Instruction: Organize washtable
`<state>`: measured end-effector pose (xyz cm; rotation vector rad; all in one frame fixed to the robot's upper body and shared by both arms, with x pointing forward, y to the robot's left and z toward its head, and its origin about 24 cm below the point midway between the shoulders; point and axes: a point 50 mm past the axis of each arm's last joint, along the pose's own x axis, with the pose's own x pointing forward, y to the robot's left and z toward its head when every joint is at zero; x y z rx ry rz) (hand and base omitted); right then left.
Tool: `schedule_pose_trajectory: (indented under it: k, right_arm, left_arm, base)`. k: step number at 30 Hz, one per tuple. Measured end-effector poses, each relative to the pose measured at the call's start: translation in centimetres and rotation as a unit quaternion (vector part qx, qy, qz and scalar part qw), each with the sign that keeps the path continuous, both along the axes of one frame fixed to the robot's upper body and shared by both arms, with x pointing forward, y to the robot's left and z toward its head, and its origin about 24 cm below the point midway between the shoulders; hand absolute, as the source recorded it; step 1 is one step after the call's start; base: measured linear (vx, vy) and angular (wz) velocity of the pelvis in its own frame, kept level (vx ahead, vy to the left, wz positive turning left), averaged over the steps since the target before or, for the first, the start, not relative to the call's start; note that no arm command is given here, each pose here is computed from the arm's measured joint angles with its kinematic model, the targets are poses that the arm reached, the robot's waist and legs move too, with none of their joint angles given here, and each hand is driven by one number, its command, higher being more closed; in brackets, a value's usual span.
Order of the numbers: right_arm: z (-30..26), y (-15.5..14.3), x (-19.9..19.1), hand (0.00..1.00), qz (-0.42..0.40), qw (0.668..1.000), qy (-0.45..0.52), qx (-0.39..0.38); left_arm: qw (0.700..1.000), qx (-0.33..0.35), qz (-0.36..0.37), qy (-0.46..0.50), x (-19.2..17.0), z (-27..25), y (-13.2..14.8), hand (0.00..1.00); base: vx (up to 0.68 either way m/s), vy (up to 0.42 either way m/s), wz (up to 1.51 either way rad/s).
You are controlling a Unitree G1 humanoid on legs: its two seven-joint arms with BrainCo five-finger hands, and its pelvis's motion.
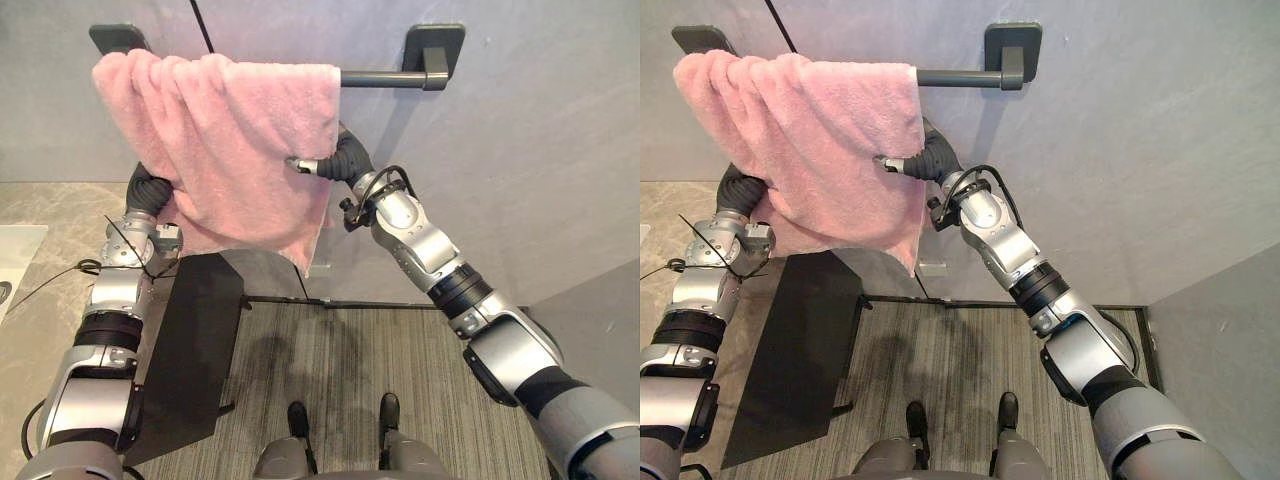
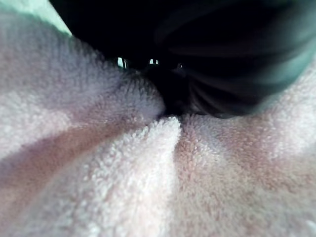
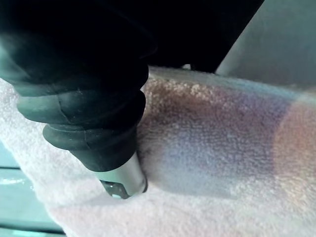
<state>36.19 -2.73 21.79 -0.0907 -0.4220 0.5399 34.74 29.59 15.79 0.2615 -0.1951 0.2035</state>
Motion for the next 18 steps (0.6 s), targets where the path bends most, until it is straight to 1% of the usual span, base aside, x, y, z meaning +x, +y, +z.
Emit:
schedule_pose_trajectory:
  k: [7, 11, 14, 18]
  right_arm:
    - [0.2, -0.5, 0.2, 1.00, -0.016, 1.000, -0.010, -0.004]
    - [0.0, -1.4, 0.4, 1.00, -0.031, 0.999, -0.004, 0.011]
    - [-0.5, -2.3, 0.6, 1.00, -0.049, 0.998, 0.007, 0.025]
    - [-0.8, -2.9, 0.4, 1.00, -0.054, 0.998, 0.012, 0.042]
  left_arm:
    - [1.000, 0.002, -0.008, -0.011, 0.0, 0.5, -0.4, 1.00]
    - [1.000, 0.001, -0.005, -0.012, 0.0, 0.5, -0.3, 1.00]
    - [0.999, -0.021, 0.011, -0.024, -0.1, 0.5, -0.1, 1.00]
    - [0.999, -0.035, 0.012, -0.026, -0.5, -0.3, -0.7, 1.00]
  base:
    - [0.00, 0.000, 0.00]
    - [0.00, 0.000, 0.00]
    - [0.00, 0.000, 0.00]
    - [-0.01, 0.001, -0.02]
